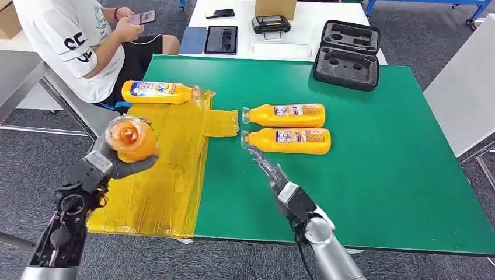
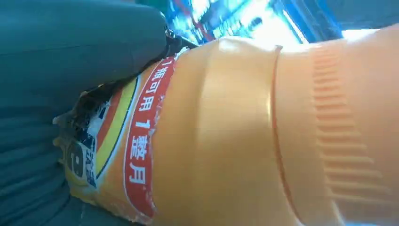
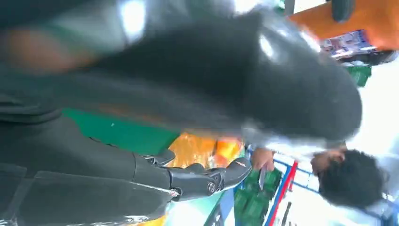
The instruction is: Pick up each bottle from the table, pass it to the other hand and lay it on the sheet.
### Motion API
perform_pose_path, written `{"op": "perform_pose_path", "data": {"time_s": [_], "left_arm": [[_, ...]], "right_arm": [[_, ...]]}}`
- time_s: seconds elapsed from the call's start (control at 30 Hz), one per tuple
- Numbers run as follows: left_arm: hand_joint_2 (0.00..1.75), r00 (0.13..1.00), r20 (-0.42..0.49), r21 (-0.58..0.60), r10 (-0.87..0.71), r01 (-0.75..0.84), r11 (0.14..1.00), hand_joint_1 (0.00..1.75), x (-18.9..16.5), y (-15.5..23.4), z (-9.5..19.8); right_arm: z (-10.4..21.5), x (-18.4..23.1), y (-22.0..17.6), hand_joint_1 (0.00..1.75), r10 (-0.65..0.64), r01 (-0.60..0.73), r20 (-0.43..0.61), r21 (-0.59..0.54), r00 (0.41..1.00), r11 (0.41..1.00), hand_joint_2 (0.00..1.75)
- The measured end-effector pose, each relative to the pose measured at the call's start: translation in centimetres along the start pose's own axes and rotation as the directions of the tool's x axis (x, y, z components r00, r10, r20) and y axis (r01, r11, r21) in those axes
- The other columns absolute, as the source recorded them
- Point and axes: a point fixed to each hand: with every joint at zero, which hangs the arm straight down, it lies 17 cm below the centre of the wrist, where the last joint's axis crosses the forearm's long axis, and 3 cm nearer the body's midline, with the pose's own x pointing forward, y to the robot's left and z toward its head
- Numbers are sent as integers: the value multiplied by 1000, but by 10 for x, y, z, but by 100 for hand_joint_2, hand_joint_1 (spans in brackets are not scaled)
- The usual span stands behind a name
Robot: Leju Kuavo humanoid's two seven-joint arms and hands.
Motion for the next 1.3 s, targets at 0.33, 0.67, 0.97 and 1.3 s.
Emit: {"op": "perform_pose_path", "data": {"time_s": [0.33,0.67,0.97,1.3], "left_arm": [[175,866,-130,-312,-482,426,849,175,-77,-26,15],[175,814,-129,-463,-566,455,761,175,-112,-58,43],[175,777,-112,-606,-619,441,662,175,-137,-94,69],[175,738,-66,-724,-672,428,542,175,-159,-119,85]], "right_arm": [[10,19,-43,0,-3,9,42,-142,999,990,175],[15,22,-55,0,5,4,50,-175,999,985,175],[9,28,-59,0,7,5,68,-172,998,985,175],[12,23,-57,0,-8,20,72,-170,997,985,175]]}}
